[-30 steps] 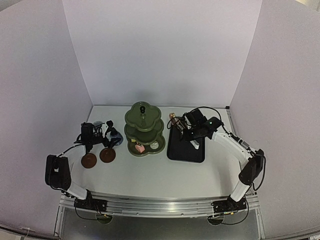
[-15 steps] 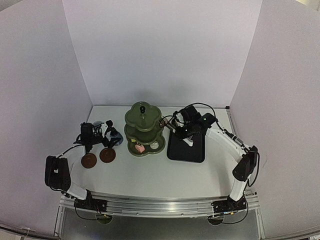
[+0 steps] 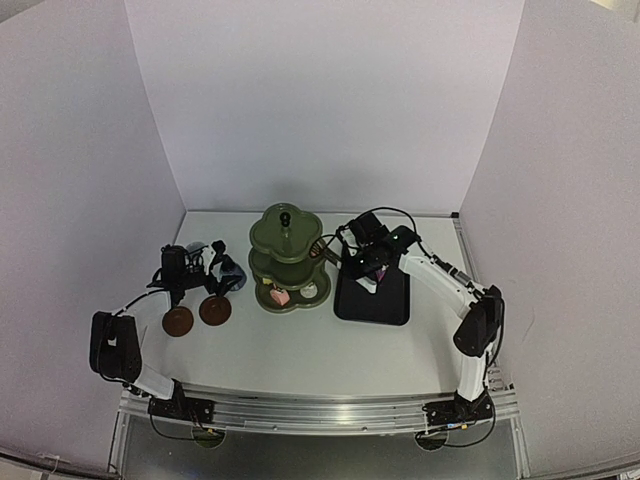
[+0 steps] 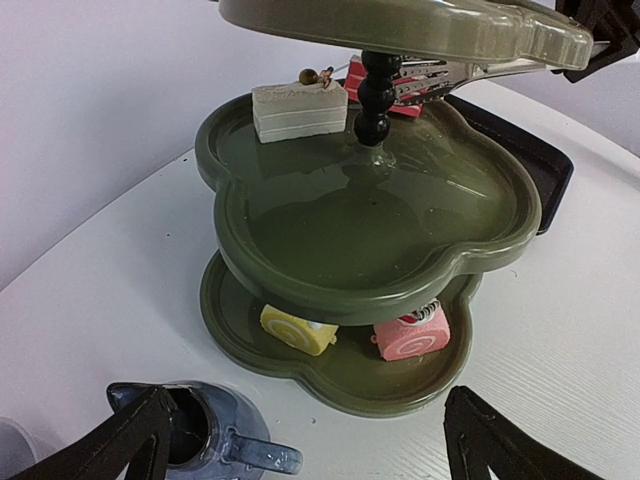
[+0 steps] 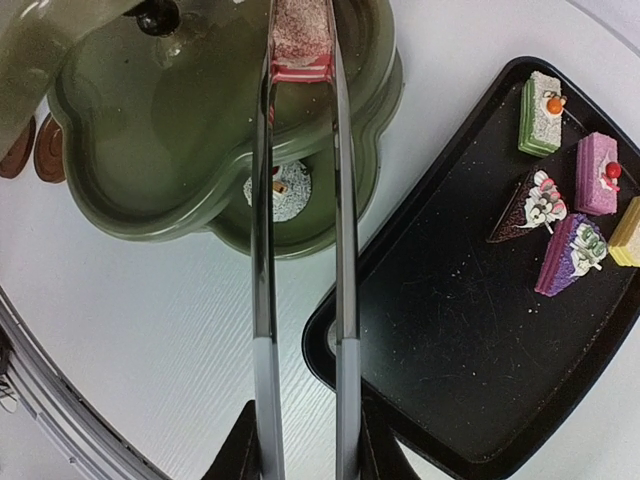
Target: Serve the afternoon tea
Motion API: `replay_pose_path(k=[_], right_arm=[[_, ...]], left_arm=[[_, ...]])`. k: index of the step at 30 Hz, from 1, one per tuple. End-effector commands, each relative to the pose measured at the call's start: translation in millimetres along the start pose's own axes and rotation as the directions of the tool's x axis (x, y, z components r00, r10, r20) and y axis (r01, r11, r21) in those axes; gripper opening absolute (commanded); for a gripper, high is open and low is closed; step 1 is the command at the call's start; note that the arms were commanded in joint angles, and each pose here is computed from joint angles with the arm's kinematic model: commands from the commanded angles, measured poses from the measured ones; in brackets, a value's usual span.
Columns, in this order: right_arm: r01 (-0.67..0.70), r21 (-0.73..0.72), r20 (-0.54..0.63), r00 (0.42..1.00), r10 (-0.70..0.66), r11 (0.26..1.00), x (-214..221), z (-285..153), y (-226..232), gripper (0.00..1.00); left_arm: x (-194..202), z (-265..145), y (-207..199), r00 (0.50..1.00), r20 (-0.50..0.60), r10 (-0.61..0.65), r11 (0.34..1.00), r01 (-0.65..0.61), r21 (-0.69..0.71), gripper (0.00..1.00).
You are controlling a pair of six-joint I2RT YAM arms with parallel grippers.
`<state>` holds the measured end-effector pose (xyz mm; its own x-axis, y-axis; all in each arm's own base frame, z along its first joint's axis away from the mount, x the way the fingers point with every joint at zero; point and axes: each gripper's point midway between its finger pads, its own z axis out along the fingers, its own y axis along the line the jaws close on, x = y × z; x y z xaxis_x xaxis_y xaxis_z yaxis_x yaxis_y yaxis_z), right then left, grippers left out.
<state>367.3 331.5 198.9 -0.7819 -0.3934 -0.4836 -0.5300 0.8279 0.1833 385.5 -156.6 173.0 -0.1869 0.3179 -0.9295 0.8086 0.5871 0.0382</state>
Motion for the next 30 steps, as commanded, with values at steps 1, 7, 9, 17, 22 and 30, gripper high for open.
replay_pose_path(k=[1, 7, 9, 17, 22, 30], right_arm=[[0.017, 0.003, 0.057, 0.998, -0.017, 1.0, -17, -7, 5, 0.0], [0.021, -0.006, 0.048, 0.999, -0.021, 1.0, -12, -8, 7, 0.27], [0.018, -0.006, 0.052, 0.998, -0.018, 1.0, -13, -9, 7, 0.3], [0.019, -0.003, 0.077, 0.997, -0.019, 1.0, -17, -20, 8, 0.34], [0.016, -0.005, 0.103, 0.995, -0.015, 1.0, -15, -38, 8, 0.34], [-0.025, 0.012, 0.119, 0.993, 0.023, 1.0, -1, -60, 3, 0.34]], left_arm=[[-20, -8, -1, 0.997, 0.047, 0.055, 0.998, -0.054, -0.021, 0.95], [-19, -8, -1, 0.997, 0.045, 0.059, 0.998, -0.058, -0.023, 0.95], [-19, -8, -1, 0.997, 0.046, 0.06, 0.998, -0.059, -0.024, 0.95], [-19, -9, -2, 0.997, 0.043, 0.063, 0.998, -0.062, -0.024, 0.95], [-18, -9, -2, 0.997, 0.039, 0.066, 0.998, -0.065, -0.025, 0.95], [-18, -9, -2, 0.997, 0.038, 0.066, 0.998, -0.065, -0.025, 0.95]])
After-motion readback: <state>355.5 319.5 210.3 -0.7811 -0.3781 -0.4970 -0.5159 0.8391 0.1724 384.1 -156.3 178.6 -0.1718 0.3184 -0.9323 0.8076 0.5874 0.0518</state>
